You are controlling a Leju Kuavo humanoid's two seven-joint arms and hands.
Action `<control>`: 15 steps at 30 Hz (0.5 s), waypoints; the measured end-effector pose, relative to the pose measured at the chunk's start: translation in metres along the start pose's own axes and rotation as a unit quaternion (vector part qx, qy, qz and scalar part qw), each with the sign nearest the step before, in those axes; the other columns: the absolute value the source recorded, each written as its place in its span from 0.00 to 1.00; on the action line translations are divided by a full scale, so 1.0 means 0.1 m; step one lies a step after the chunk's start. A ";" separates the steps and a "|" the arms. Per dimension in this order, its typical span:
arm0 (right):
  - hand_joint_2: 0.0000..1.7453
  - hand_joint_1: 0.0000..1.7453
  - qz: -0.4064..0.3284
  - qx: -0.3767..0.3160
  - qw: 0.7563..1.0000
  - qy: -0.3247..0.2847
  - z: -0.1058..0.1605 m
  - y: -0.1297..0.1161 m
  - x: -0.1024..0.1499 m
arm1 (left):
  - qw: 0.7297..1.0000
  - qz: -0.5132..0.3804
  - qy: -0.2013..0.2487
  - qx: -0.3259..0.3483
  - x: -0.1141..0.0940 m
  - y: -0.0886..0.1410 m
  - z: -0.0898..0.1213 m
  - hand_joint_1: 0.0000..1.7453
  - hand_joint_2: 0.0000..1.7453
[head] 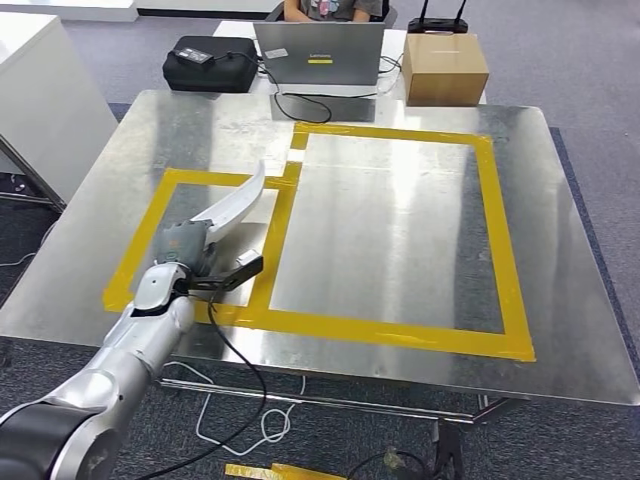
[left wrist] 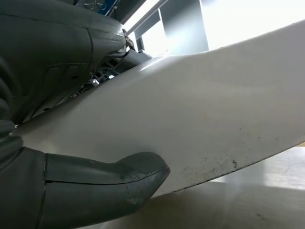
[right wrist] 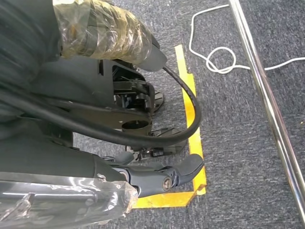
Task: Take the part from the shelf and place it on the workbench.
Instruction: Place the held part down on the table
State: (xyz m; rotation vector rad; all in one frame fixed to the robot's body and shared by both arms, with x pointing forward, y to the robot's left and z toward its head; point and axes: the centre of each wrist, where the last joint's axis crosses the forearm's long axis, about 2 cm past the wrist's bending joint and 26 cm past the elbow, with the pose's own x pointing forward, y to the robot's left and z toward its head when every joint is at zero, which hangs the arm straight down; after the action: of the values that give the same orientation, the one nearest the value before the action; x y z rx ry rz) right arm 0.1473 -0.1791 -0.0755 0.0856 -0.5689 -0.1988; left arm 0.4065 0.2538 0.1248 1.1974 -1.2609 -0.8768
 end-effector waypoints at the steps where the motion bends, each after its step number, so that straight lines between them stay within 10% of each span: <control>1: 1.00 0.00 -0.001 0.000 1.000 0.000 0.00 0.00 0.00 | 1.000 -0.002 0.002 0.000 -0.02 0.00 -0.01 1.00 1.00; 2: 1.00 0.00 -0.001 0.000 1.000 0.000 0.00 0.00 0.00 | 1.000 -0.004 0.005 0.000 -0.03 0.00 -0.01 1.00 1.00; 6: 0.00 0.00 -0.001 0.000 1.000 0.000 0.00 0.01 0.00 | 1.000 -0.009 0.012 -0.003 -0.09 0.00 -0.01 0.00 1.00; 10: 0.00 0.00 -0.002 0.000 1.000 -0.001 0.01 0.01 -0.02 | 1.000 -0.005 0.004 -0.009 -0.11 -0.02 -0.01 0.00 1.00; 14: 0.00 0.00 -0.003 -0.001 1.000 -0.001 0.01 0.01 -0.02 | 1.000 0.000 0.000 -0.009 -0.11 -0.02 -0.01 0.00 0.00; 15: 0.00 0.00 -0.004 -0.001 1.000 -0.001 0.01 0.01 -0.02 | 1.000 0.005 -0.003 -0.009 -0.11 -0.02 -0.01 0.00 0.00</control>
State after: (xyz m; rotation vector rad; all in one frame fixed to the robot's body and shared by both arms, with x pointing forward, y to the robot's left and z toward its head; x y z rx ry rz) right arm 0.1452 -0.1782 -0.0760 0.0851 -0.5697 -0.2073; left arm 0.4056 0.2639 0.1207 1.1738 -1.2603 -0.8847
